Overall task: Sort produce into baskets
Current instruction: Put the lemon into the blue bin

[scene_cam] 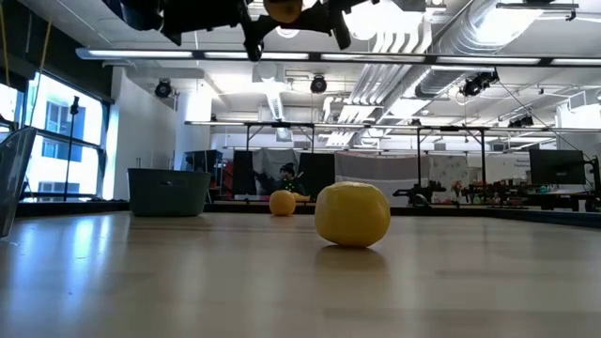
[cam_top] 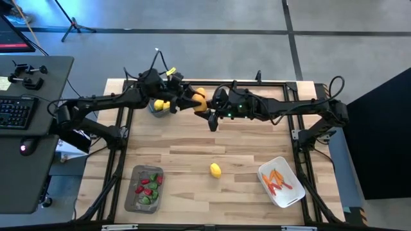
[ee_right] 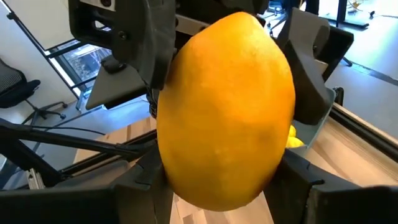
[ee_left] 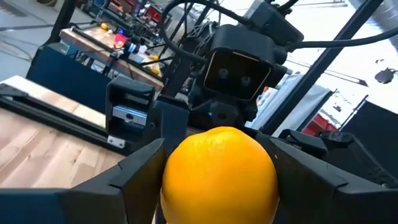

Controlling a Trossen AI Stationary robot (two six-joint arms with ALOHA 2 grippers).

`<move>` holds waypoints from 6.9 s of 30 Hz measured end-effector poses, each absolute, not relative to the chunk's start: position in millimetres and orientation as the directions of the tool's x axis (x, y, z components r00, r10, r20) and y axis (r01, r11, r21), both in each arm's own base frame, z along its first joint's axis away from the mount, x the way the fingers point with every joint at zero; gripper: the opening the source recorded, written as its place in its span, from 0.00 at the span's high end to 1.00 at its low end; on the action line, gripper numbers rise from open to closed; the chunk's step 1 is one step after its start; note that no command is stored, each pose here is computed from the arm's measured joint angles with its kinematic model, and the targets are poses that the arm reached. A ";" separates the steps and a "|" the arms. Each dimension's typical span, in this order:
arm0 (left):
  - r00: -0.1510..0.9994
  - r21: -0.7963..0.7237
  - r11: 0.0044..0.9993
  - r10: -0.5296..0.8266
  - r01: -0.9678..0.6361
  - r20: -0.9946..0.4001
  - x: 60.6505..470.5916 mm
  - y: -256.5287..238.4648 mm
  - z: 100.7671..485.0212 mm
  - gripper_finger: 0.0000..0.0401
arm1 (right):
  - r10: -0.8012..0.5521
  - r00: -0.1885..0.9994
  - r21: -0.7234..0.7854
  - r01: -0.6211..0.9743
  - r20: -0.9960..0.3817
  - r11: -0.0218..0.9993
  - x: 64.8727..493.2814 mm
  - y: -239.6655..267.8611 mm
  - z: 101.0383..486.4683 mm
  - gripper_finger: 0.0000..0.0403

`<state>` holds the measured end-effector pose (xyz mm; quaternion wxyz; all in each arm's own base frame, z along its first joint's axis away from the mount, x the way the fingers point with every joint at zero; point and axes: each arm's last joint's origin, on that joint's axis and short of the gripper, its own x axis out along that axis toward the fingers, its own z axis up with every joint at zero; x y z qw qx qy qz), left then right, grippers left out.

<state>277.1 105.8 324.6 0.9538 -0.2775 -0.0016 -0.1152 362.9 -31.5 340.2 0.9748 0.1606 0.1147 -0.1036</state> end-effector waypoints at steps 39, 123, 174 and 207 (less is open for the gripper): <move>0.800 -0.437 0.696 0.349 -0.570 -0.489 170.0 182.2 294.1 0.56 | -0.236 0.890 0.237 0.345 -0.390 0.908 356.6 -48.4 326.5 0.37; 0.671 -0.316 0.639 0.443 -0.701 -0.594 125.9 150.4 256.4 0.30 | -0.326 0.720 0.322 0.604 -0.613 0.729 364.2 -82.5 275.0 0.36; 0.806 -0.351 0.732 0.469 -0.583 -0.360 69.8 76.8 281.1 0.30 | -0.330 0.276 0.179 0.939 -0.903 0.295 455.1 -216.8 166.1 0.41; 0.805 -0.391 0.707 0.471 -0.589 -0.362 69.8 76.9 281.1 0.30 | -0.160 0.421 0.412 0.907 -0.893 0.085 437.2 -273.8 209.7 0.19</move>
